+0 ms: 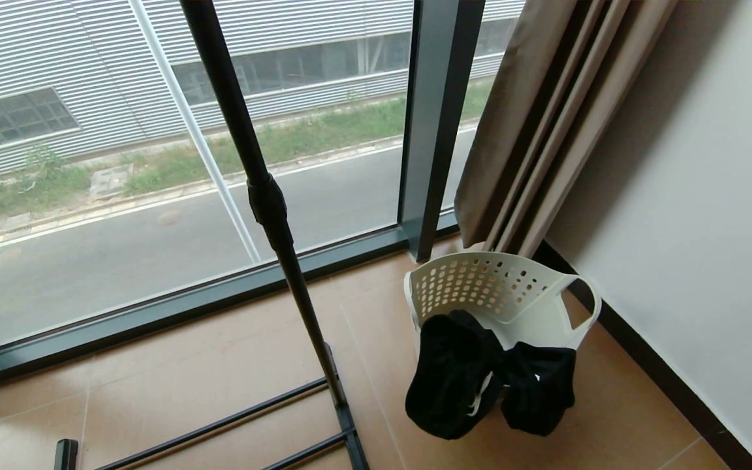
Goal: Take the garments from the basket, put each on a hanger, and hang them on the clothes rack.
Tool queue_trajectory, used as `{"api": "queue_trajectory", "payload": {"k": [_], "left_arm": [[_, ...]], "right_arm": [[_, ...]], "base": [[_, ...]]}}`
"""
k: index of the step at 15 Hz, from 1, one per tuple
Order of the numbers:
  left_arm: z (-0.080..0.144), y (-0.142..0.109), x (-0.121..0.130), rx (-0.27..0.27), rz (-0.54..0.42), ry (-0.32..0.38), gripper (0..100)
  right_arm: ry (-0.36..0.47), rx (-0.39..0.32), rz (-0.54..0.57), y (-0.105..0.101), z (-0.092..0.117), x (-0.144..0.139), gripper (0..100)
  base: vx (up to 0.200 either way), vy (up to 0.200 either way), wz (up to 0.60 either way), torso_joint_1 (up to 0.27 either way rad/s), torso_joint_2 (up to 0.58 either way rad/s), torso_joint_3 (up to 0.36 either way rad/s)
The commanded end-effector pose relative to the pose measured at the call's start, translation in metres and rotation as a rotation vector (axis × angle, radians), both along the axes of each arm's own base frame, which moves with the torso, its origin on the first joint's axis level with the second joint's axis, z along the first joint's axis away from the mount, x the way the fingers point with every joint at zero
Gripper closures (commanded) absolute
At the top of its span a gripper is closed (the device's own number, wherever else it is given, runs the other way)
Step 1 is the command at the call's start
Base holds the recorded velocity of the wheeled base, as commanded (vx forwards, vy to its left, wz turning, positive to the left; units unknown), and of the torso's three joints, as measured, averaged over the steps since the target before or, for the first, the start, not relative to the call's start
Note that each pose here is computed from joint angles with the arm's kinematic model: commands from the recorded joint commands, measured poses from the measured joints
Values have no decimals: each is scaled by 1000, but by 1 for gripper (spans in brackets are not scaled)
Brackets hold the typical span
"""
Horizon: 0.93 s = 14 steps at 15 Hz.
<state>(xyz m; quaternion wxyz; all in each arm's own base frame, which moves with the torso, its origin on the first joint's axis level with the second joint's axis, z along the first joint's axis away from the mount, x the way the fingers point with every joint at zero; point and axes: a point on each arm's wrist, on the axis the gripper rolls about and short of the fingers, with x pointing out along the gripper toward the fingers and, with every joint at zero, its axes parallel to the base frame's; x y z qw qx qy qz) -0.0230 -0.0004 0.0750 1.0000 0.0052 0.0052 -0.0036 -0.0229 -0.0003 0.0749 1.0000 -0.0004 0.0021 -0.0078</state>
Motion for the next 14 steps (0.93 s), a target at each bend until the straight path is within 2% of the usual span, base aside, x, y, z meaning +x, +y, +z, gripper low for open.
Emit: {"api": "queue_trajectory", "payload": {"k": [1, 10, 11, 13, 14], "left_arm": [[0, 0, 0, -1, 1, 0, 0], [0, 0, 0, 2, 1, 2, 0], [0, 0, 0, 13, -2, 2, 0], [0, -1, 0, 84, -35, 0, 0], [0, -1, 0, 84, -61, -1, 0]], "right_arm": [[2, -2, 0, 0, 0, 0, 0], [19, -1, -3, 0, 0, 1, 0], [43, -1, -4, 0, 1, 3, 0], [263, -4, 17, 0, 12, 23, 0], [309, -2, 50, 1, 33, 42, 0]], "base": [[0, 0, 0, 7, 7, -203], [0, 0, 0, 3, 3, -197], [0, 0, 0, 2, 7, -193], [0, 0, 0, 2, 5, -127], [0, 0, 0, 0, 0, 0]]}}
